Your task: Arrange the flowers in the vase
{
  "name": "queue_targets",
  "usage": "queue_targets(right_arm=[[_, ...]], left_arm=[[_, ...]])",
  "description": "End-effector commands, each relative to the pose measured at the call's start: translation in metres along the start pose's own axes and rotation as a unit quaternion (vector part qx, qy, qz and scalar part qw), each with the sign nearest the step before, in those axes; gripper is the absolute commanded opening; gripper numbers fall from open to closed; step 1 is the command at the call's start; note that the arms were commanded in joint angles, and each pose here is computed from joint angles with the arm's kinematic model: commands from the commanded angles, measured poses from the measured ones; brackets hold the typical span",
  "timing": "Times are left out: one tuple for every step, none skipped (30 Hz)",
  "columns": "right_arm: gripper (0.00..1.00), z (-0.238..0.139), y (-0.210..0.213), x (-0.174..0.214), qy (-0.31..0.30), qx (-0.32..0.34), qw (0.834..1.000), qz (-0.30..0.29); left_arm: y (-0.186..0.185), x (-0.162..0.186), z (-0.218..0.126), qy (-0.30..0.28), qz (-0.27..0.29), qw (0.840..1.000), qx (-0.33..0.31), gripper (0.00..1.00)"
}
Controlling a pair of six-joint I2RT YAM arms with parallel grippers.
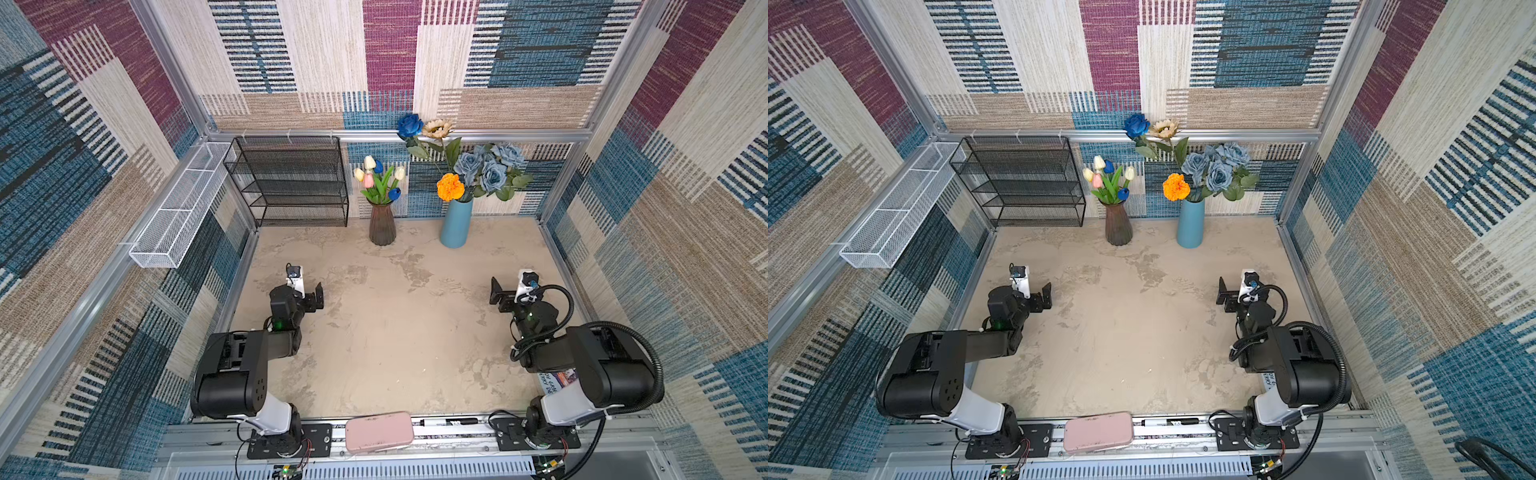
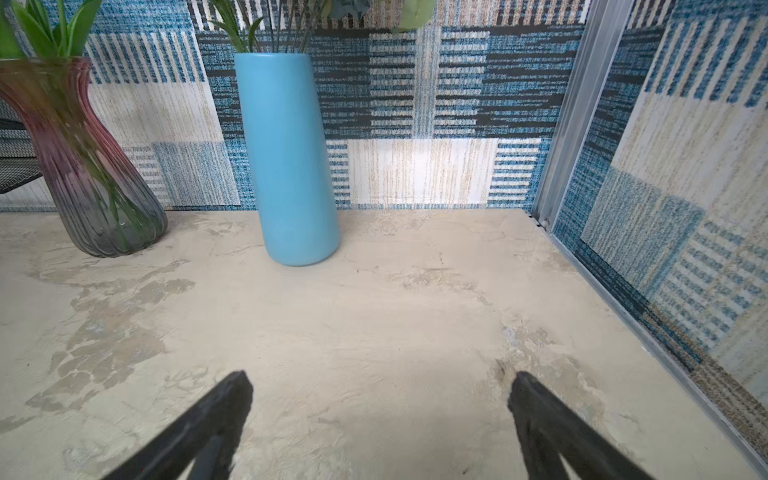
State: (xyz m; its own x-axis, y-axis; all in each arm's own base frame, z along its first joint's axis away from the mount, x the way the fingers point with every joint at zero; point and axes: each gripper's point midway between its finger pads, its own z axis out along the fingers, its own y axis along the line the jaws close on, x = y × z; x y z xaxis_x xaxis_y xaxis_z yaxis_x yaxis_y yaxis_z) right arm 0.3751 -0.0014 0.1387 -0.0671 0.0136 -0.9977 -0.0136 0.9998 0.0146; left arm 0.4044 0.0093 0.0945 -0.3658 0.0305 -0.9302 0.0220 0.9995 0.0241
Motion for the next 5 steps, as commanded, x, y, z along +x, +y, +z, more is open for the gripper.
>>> queue_targets(right_arm=[[1.00, 0.0029, 0.0008, -0.0033, -0.005, -0.003, 1.000, 0.004], [1.00, 0.0021, 0.0011, -0.0033, -0.005, -0.003, 1.000, 0.004], [1.00, 0.0011, 0.0008, -0.0038, -0.007, -0.002, 1.000, 0.003], [1.00, 0.0005, 0.0012, -0.0043, -0.008, -0.003, 1.000, 0.003], [1.00, 0.0005, 0.0009, -0.0051, -0.009, -0.003, 1.000, 0.004]], left_arm=[[-0.0044, 0.0007, 0.0008, 0.004, -0.015, 1.000, 0.013, 0.99], [-0.0044, 0.0004, 0.0009, 0.004, -0.014, 1.000, 0.013, 0.99], [-0.0044, 0.0005, 0.0008, 0.004, -0.015, 1.000, 0.013, 0.99], [-0.0044, 0.0008, 0.0009, 0.004, -0.015, 1.000, 0.013, 0.99], [-0.0047, 0.0008, 0.0008, 0.004, -0.015, 1.000, 0.014, 0.99]])
